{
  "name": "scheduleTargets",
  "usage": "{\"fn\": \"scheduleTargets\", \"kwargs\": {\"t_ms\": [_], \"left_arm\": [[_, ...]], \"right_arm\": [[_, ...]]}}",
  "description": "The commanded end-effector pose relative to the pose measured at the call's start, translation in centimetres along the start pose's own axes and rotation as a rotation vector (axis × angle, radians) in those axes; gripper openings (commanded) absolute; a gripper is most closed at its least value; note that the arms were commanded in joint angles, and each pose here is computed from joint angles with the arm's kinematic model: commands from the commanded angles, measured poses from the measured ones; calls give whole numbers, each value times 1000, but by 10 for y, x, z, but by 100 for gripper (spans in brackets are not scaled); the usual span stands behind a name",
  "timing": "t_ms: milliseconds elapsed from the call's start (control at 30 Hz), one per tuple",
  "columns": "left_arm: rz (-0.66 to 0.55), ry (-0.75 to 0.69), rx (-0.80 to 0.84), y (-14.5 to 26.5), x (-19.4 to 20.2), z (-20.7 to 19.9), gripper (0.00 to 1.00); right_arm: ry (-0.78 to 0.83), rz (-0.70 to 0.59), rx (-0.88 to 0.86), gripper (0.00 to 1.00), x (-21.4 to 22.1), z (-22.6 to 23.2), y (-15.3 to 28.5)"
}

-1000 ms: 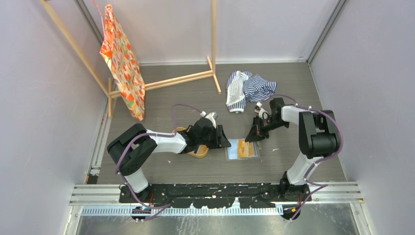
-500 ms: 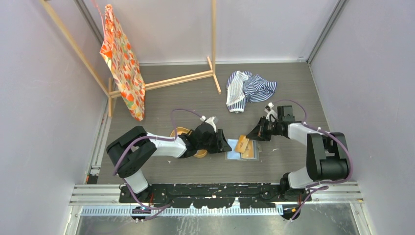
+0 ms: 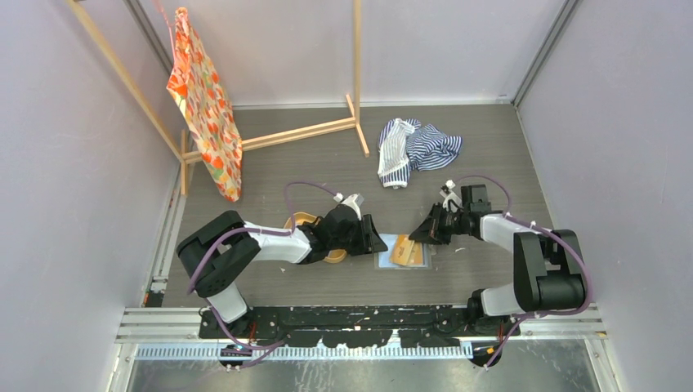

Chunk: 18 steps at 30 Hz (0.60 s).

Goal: Put the credit cards into the card holder
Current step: Insert the credit card into the card holder.

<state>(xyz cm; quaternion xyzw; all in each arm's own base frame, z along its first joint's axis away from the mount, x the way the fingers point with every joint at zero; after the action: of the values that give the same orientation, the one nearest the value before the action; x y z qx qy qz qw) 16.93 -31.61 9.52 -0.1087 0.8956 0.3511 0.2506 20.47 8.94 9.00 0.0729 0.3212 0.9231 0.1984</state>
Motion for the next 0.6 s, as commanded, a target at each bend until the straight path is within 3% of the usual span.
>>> {"fn": "scheduleTargets", "kwargs": {"t_ms": [0,367,567], "left_arm": [[-54,-10,50,6,-9,-12,46],[-56,-11,48,6,-9,-11,46],[-59,-11,48,8,-9,-11,46]], "right_arm": [[28,8,-17,15,4,4,-5],[112,31,-18,34,0,21,-2],[113,41,-12,36,4,24,4]]}}
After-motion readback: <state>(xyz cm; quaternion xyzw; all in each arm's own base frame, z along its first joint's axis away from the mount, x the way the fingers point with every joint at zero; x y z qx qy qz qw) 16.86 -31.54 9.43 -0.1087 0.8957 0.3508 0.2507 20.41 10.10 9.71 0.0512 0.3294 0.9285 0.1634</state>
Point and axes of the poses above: each gripper's point midway between its finger pads, its own y axis back along the fingers, its own z axis along the line the jaws close on, x = y × z, the point moved 8 cm from there along y, back along the fingers, and after that the axes turned 12 degrees about -y, right-handed, at the moved point
